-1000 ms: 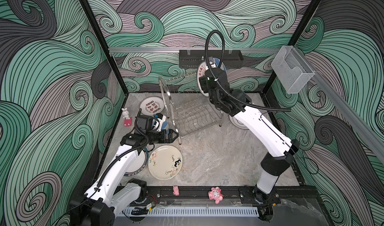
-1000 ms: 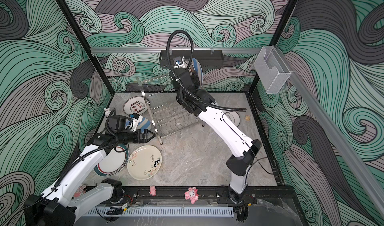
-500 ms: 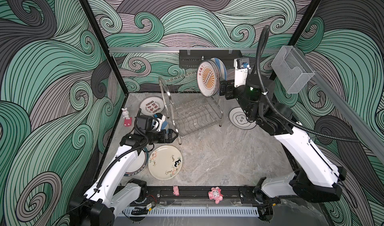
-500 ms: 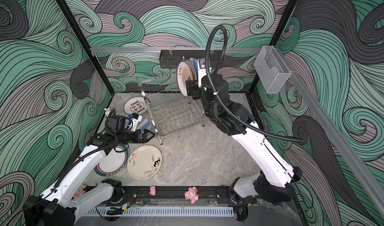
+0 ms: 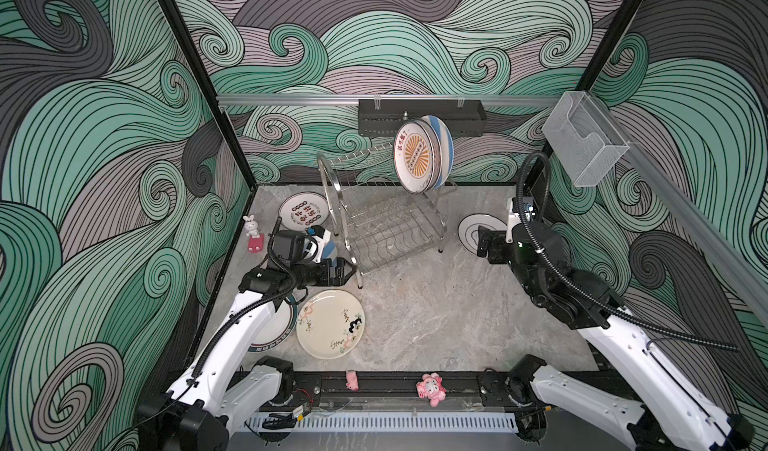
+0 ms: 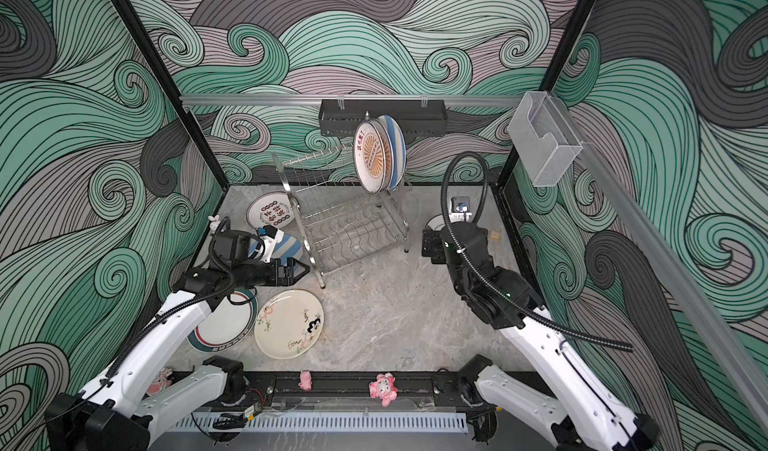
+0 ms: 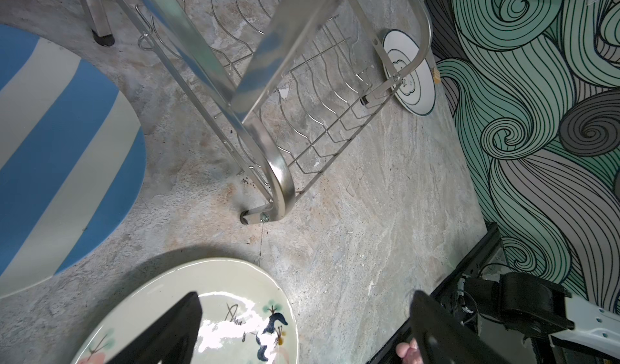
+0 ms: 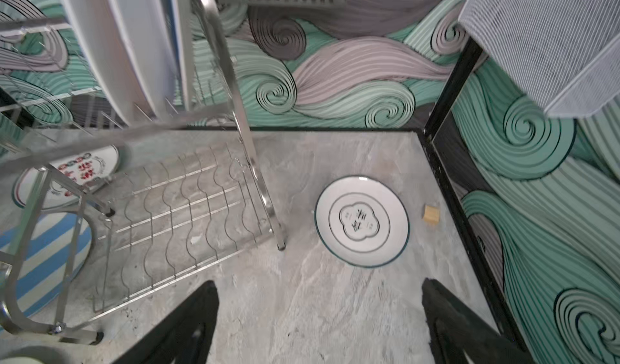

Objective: Load the plates into the dish rack
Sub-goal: 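Move the right gripper to the white green-rimmed plate beside the rack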

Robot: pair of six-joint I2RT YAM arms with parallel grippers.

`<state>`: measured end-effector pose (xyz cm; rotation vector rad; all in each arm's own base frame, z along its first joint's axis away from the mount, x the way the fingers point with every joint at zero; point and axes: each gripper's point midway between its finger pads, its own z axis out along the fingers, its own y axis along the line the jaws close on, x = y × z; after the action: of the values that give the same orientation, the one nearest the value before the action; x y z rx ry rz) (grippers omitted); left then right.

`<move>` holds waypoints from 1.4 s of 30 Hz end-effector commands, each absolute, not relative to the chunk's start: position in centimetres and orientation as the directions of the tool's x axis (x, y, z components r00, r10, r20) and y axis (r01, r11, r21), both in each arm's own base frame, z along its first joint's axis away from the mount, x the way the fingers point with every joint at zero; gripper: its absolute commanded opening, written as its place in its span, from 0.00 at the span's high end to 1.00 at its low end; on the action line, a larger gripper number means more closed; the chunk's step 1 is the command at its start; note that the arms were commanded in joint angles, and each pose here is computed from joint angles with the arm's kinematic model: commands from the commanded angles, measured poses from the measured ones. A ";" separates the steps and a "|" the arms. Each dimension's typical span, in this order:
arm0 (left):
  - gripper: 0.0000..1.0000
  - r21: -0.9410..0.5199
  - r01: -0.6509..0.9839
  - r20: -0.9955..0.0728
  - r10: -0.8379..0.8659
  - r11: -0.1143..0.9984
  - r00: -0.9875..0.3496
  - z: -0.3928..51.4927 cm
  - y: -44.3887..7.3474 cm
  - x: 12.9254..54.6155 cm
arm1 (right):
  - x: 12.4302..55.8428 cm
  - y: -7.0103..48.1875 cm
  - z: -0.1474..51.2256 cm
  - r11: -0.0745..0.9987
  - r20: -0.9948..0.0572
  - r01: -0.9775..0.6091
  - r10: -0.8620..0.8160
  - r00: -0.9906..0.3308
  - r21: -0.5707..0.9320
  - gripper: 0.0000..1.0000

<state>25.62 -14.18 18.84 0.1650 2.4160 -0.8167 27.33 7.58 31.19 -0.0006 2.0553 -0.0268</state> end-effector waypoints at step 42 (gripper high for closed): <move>0.01 -0.461 0.289 -0.615 -0.067 0.839 -0.786 19.6 -12.9 25.9 | 43.2 5.5 7.4 0.917 -0.387 0.167 0.311 -0.868 0.362 0.00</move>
<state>25.56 -13.34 19.38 0.1589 2.3788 -0.7518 42.53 5.20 7.31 0.3689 2.6318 0.4150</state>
